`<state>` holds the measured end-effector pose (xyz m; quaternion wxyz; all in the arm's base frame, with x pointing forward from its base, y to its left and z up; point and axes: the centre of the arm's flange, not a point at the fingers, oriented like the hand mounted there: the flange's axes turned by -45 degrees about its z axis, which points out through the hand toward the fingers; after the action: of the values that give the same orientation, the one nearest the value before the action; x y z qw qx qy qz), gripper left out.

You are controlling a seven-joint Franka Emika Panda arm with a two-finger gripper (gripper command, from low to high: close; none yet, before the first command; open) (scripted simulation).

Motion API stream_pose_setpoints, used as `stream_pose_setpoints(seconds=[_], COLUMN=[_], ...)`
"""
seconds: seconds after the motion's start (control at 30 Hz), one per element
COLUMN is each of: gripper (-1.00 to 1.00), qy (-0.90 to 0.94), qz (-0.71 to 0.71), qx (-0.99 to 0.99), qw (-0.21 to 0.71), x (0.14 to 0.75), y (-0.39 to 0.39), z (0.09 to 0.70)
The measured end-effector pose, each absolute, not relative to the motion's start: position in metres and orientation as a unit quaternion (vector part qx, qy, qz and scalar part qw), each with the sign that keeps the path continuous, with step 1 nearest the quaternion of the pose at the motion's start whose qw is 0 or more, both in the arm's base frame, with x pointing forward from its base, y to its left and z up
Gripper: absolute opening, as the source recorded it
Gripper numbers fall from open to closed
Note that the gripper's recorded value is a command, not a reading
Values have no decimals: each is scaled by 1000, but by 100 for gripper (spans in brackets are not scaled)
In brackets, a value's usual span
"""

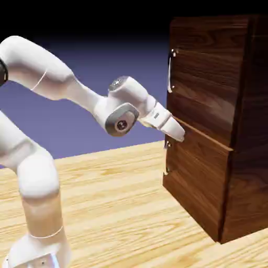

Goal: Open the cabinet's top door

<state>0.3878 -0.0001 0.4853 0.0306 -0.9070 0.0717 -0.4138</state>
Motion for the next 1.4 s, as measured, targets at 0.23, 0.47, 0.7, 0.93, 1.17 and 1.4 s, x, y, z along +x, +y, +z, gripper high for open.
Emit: stream_pose_setpoints(seconds=[0.23,0.47,0.7,0.93,1.17,1.4], gripper=[0,0,0,0,0,0], qy=[299,475,596,668,701,711], qz=[-460,-469,-435,-361,-252,-119], qx=[-824,-692,-535,-374,-222,-79], qw=[145,276,411,533,629,689], x=[375,356,339,330,336,357], y=[-4,8,34,73,117,159], z=[550,602,636,651,643,612])
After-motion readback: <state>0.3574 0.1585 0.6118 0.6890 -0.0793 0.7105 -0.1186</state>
